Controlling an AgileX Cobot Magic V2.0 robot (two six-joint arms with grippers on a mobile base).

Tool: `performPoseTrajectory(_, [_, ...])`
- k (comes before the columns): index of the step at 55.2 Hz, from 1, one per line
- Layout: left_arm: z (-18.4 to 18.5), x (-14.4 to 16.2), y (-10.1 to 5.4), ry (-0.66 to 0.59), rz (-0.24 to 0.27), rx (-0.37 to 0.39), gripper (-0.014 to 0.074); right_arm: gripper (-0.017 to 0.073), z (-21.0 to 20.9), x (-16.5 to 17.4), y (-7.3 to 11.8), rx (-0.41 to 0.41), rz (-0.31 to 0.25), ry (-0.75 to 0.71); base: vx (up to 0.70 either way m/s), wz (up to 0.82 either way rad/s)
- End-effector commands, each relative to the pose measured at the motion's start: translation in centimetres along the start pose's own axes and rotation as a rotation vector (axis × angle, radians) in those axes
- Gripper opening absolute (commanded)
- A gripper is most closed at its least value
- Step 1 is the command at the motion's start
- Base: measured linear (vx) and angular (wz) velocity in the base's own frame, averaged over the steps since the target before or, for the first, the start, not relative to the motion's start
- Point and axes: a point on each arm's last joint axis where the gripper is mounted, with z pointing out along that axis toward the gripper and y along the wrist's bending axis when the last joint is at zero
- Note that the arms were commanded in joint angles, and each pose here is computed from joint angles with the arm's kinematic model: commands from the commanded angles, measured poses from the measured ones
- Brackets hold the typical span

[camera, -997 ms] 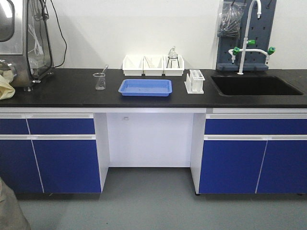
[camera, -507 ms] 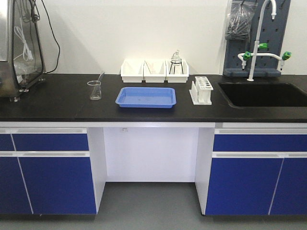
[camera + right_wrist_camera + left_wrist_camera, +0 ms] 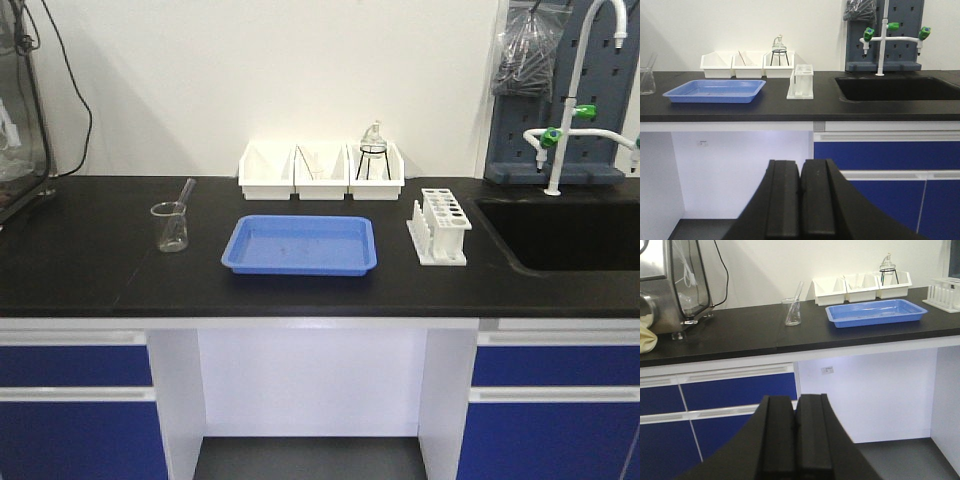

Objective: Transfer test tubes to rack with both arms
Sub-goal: 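Drive the base forward up to the bench with the beaker and rack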

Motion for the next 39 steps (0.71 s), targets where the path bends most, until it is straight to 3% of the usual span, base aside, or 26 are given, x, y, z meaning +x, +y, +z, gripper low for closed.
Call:
performPoseTrajectory(1, [0.07, 0.09, -0.02, -0.06, -0.016, -0.001, -0.0008, -0.0011, -0.09, -0.7, -0.02, 0.003, -0.012, -0.094, 0.48, -0.02])
performPoseTrajectory(39, [0.07, 0.09, -0.02, -0.06, -0.016, -0.001, -0.0008, -0.0011, -0.09, -0.7, -0.02, 0.003, -0.012, -0.094, 0.46, -0.01])
